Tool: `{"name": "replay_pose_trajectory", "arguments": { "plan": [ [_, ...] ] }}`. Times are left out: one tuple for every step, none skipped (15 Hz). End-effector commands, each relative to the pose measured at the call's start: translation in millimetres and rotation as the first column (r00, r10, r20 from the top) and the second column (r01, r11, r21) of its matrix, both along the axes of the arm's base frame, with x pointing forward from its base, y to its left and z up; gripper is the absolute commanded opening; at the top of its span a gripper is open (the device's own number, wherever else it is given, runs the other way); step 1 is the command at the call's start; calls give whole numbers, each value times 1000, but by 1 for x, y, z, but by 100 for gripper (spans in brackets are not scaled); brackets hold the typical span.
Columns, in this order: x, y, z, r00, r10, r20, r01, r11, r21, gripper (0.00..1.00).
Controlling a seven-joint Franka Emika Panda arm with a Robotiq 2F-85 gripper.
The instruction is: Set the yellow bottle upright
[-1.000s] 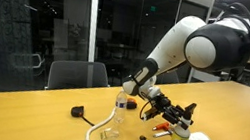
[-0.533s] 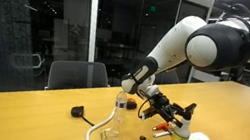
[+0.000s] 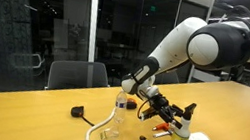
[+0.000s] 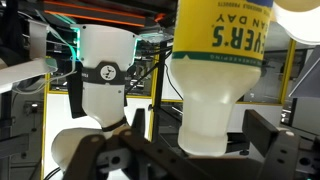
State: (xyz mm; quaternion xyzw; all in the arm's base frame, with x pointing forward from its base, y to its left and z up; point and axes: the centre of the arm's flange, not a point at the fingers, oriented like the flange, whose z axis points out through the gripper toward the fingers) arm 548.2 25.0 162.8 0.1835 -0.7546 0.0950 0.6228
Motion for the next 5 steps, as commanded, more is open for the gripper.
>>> {"name": "replay_pose_trajectory", "arguments": {
  "plan": [
    [0, -1, 0, 1000, -1, 0, 1, 1000, 1, 100],
    [0, -1, 0, 1000, -2, 0, 2, 1000, 1, 100],
    [0, -1, 0, 1000, -2, 0, 2, 1000, 2, 100],
    [0, -1, 0, 1000, -2, -1, 2, 1000, 2, 100],
    [0, 0, 0, 1000, -1, -1, 1, 1000, 2, 100]
  ]
}}
